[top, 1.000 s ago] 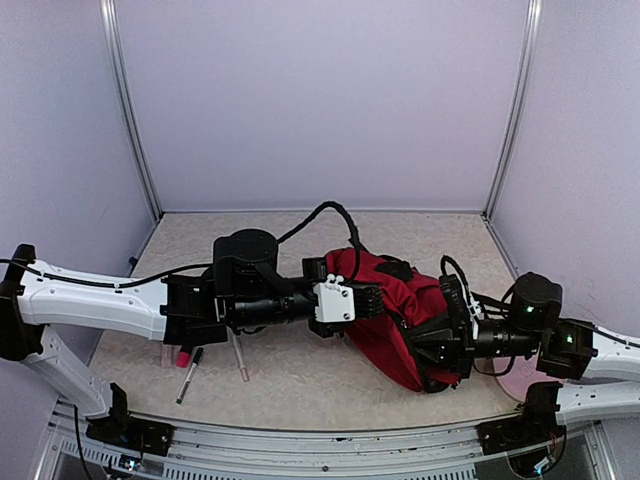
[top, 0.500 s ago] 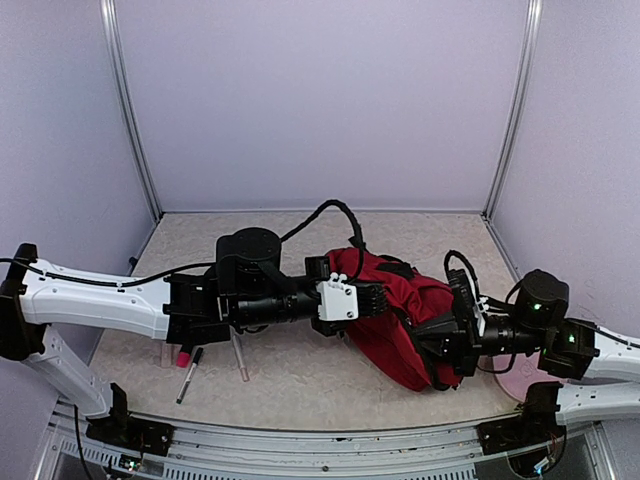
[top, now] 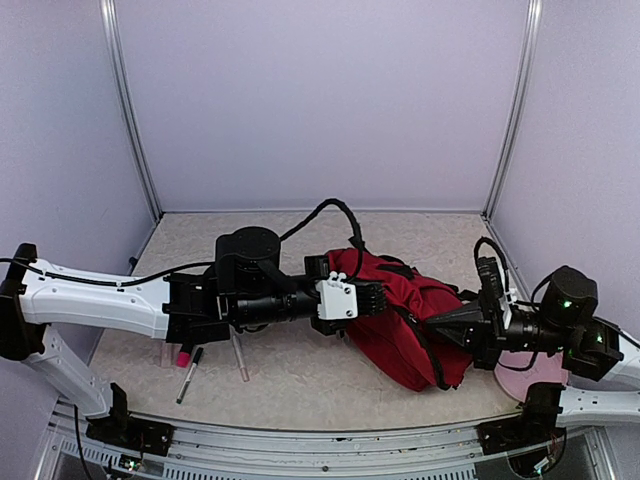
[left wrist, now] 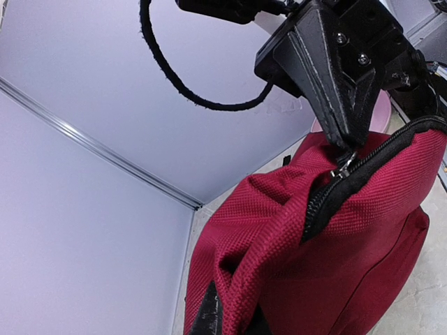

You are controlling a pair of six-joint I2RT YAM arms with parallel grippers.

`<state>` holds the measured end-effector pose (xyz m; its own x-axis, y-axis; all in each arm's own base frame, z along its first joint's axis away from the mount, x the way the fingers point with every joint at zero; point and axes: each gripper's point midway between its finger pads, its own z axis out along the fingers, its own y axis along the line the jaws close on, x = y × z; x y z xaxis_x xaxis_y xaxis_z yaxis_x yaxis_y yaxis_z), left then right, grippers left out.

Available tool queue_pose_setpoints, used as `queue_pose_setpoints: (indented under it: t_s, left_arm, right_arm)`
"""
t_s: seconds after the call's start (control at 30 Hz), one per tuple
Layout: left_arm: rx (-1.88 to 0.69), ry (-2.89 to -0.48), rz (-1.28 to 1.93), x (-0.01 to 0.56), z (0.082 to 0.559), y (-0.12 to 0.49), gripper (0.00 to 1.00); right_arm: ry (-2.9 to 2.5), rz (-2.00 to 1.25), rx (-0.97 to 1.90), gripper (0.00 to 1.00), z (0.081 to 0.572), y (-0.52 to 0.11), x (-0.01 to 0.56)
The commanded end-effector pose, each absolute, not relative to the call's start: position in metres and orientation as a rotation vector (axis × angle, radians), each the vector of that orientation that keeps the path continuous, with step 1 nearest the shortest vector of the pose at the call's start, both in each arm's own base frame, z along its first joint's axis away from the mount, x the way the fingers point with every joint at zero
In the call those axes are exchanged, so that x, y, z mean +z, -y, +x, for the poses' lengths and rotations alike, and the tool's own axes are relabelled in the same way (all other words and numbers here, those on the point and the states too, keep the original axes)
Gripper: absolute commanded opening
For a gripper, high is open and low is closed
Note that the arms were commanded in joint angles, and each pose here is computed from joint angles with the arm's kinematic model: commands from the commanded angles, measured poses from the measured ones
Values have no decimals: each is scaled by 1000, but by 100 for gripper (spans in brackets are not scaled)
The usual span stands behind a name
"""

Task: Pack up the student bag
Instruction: Pick up the largest pocket of the bag from the student bag.

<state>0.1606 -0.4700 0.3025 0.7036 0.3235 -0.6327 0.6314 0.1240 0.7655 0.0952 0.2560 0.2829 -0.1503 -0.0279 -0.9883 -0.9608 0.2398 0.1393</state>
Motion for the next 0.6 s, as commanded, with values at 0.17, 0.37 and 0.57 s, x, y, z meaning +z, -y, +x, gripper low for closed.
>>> queue_pose_setpoints:
  t_s: [0.17,0.37,0.57]
  left_arm:
    - [-302,-776,1352,352,161,466,0]
    - [-321,-806,1313,355,167,467,0]
    - [-378,-823,1270,357,167,467,0]
  right_arm:
    - [-1436,-1036,1189,16,90,-273,277]
    - [-1362,-985,1256,30,89,-282,294]
    - [-1388,-863,1194,28,97,-295,298]
